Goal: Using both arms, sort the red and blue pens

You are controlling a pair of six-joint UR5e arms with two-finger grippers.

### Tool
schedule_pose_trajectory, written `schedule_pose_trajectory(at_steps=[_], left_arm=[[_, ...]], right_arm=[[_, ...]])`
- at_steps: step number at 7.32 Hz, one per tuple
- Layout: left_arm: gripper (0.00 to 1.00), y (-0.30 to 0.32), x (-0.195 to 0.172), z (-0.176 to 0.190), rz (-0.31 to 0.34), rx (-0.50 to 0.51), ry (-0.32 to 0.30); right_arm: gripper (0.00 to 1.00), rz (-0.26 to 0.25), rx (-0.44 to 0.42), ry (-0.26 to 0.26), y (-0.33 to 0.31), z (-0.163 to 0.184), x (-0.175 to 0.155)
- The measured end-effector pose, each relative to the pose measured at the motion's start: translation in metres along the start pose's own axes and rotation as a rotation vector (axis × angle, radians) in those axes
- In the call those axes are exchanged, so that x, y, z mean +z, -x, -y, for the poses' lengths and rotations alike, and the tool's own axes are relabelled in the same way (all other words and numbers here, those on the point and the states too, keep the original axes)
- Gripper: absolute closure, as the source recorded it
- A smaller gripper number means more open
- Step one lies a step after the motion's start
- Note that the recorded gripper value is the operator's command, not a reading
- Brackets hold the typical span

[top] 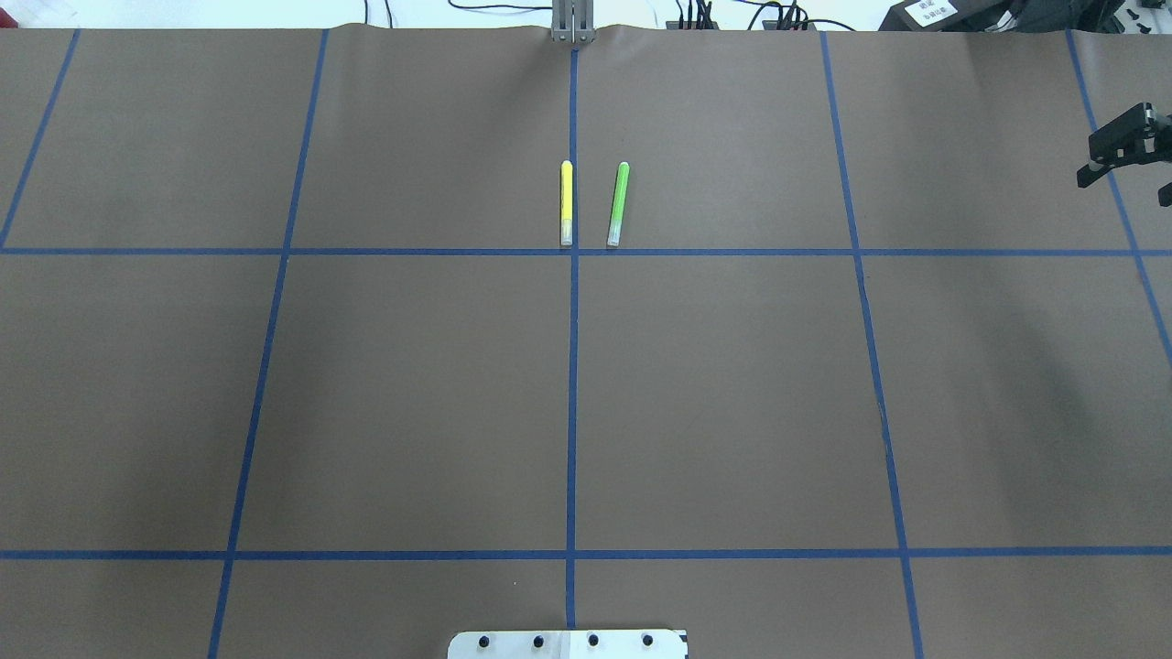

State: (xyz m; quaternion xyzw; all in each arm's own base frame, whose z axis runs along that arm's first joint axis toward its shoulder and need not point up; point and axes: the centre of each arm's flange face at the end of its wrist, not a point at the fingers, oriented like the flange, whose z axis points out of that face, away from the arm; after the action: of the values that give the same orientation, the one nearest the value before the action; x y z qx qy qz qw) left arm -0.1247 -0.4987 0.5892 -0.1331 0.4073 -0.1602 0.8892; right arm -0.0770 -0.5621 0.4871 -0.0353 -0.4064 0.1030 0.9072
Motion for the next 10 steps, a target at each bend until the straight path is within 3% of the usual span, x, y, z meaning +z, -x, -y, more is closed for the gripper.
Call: schedule_pose_trajectory(at_steps=[2,4,6,8,10], left_arm=[[0.00,-0.031,0.012,0.006,0.003,0.157,-0.107],[0.00,-0.027,0.022,0.001,-0.009,0.278,-0.202],[0.00,-0.021,0.027,-0.002,-0.014,0.331,-0.248],[0.00,-0.015,0.026,-0.004,0.037,0.366,-0.303],[0.00,-0.004,0.030,-0.010,0.082,0.404,-0.318]], right_arm=[[0.01,-0.014,0.007,-0.004,-0.004,0.001,0.003],[0.01,-0.069,0.019,-0.025,-0.021,0.005,0.012],[0.01,-0.101,-0.009,-0.032,-0.054,0.000,0.025],[0.01,-0.123,-0.076,-0.024,-0.115,-0.010,0.031],[0.01,-0.127,-0.090,-0.007,-0.163,-0.026,0.032]])
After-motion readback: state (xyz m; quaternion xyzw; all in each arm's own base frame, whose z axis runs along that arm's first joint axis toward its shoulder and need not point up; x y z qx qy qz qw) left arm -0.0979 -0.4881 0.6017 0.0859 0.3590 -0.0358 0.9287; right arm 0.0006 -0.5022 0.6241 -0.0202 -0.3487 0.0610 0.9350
